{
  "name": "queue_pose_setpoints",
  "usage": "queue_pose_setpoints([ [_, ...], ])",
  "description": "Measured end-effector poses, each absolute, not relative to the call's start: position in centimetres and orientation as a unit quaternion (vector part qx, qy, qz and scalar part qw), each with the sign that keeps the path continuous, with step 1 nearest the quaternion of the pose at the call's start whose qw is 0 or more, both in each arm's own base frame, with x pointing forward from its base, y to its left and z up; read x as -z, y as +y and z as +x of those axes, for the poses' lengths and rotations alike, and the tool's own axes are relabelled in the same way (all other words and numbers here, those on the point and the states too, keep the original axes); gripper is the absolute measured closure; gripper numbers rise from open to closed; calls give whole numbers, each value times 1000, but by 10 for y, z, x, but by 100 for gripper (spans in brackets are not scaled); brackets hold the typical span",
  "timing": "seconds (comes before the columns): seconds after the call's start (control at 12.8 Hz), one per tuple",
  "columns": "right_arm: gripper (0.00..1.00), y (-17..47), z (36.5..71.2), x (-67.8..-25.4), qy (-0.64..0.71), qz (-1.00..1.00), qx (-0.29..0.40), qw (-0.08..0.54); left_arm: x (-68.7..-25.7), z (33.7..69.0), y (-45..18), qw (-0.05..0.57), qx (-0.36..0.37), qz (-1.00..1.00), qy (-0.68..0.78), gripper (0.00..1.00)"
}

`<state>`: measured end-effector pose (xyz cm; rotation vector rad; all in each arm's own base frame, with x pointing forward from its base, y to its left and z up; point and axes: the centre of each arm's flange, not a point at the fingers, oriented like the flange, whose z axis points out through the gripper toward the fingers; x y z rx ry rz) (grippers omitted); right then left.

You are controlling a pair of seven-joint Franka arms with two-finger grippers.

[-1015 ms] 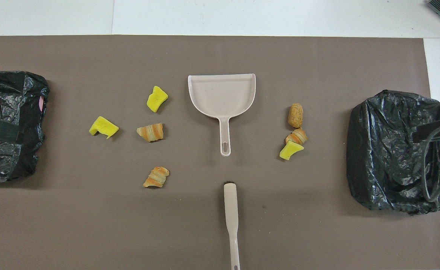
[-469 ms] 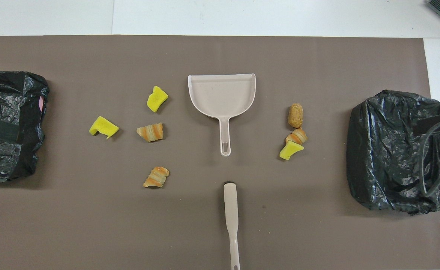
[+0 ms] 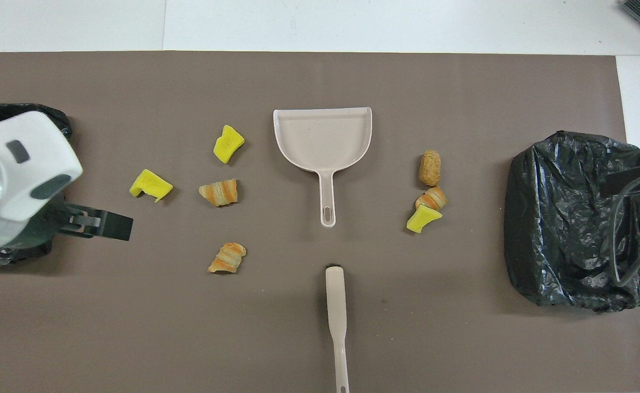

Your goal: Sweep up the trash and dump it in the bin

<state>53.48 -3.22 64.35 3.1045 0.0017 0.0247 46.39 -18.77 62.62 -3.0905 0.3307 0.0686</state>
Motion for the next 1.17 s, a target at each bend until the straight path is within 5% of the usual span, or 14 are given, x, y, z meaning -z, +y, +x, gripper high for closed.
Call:
queue_pose_setpoints([
  [0.86,0,-20,541,-618,15,1000,-1,19,-495,366,-362,30,-2,-997,78,0],
  [1.17,0,8,569,-590,-4,1000,9,6,-433,320,-411,16,3,-998,66,0],
])
